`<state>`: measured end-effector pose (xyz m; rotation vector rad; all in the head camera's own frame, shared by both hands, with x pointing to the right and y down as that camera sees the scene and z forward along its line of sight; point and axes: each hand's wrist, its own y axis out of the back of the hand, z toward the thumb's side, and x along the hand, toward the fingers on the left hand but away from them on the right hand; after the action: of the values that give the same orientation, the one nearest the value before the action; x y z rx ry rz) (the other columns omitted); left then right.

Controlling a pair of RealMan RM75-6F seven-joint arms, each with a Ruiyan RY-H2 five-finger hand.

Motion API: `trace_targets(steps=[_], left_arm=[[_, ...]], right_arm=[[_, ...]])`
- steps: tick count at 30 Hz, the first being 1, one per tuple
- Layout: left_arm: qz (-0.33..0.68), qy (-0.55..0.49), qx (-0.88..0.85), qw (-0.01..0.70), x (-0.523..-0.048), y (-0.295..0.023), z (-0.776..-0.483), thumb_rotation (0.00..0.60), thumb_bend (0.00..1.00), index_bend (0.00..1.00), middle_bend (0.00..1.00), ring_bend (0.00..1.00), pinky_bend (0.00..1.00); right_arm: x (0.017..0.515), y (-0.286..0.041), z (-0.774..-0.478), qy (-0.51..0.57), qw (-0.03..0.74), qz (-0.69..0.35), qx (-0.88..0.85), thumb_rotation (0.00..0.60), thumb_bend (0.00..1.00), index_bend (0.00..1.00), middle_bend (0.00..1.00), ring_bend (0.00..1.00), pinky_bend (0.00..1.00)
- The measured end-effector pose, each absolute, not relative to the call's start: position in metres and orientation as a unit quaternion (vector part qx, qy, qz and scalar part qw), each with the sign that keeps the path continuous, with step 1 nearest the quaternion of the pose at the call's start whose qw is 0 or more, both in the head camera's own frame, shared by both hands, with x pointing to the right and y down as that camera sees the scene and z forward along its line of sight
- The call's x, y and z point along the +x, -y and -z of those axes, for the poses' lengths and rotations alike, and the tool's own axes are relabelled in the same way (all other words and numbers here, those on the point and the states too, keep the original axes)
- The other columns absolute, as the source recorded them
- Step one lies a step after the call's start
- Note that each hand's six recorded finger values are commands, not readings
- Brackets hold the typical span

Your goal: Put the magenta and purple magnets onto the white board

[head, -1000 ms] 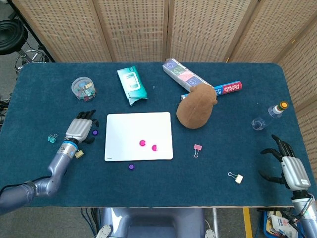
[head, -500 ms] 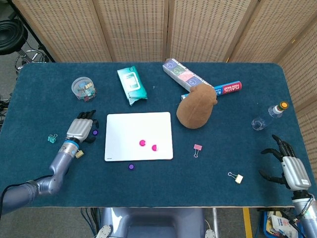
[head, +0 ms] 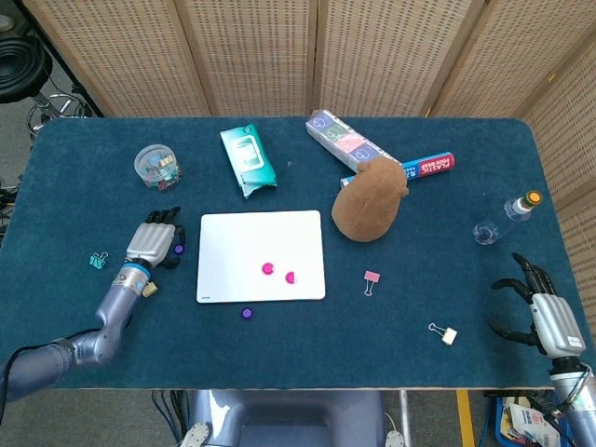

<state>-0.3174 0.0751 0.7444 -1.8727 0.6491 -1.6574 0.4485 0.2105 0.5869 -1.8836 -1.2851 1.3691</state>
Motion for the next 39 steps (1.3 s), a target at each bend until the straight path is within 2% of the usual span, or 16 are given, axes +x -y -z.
trace_targets(steps=[7, 12, 23, 39], left_arm=[[0.618, -0.241, -0.696, 0.276, -0.318, -0.075, -0.745, 0.600, 0.31, 0.50, 0.00, 0.00, 0.00], [0.619, -0.238, -0.695, 0.278, -0.319, -0.076, -0.746, 0.600, 0.42, 0.56, 0.00, 0.00, 0.00], [0.619, -0.237, -0.693, 0.282, -0.321, -0.076, -0.746, 0.600, 0.47, 0.59, 0.00, 0.00, 0.00], [0.606, -0.242, -0.699, 0.292, -0.319, -0.072, -0.730, 0.600, 0.47, 0.59, 0.00, 0.00, 0.00]], right_arm=[[0.448, -0.211, -0.587, 0.469, 0.238, -0.499, -0.688, 0.600, 0.23, 0.35, 0.00, 0.00, 0.00], [0.448, -0.211, -0.586, 0.470, 0.239, -0.499, -0.688, 0.600, 0.23, 0.35, 0.00, 0.00, 0.00], [0.449, -0.210, -0.586, 0.470, 0.239, -0.499, -0.688, 0.600, 0.23, 0.35, 0.00, 0.00, 0.00], [0.449, -0.210, -0.585, 0.471, 0.239, -0.499, -0.688, 0.600, 0.23, 0.35, 0.00, 0.00, 0.00]])
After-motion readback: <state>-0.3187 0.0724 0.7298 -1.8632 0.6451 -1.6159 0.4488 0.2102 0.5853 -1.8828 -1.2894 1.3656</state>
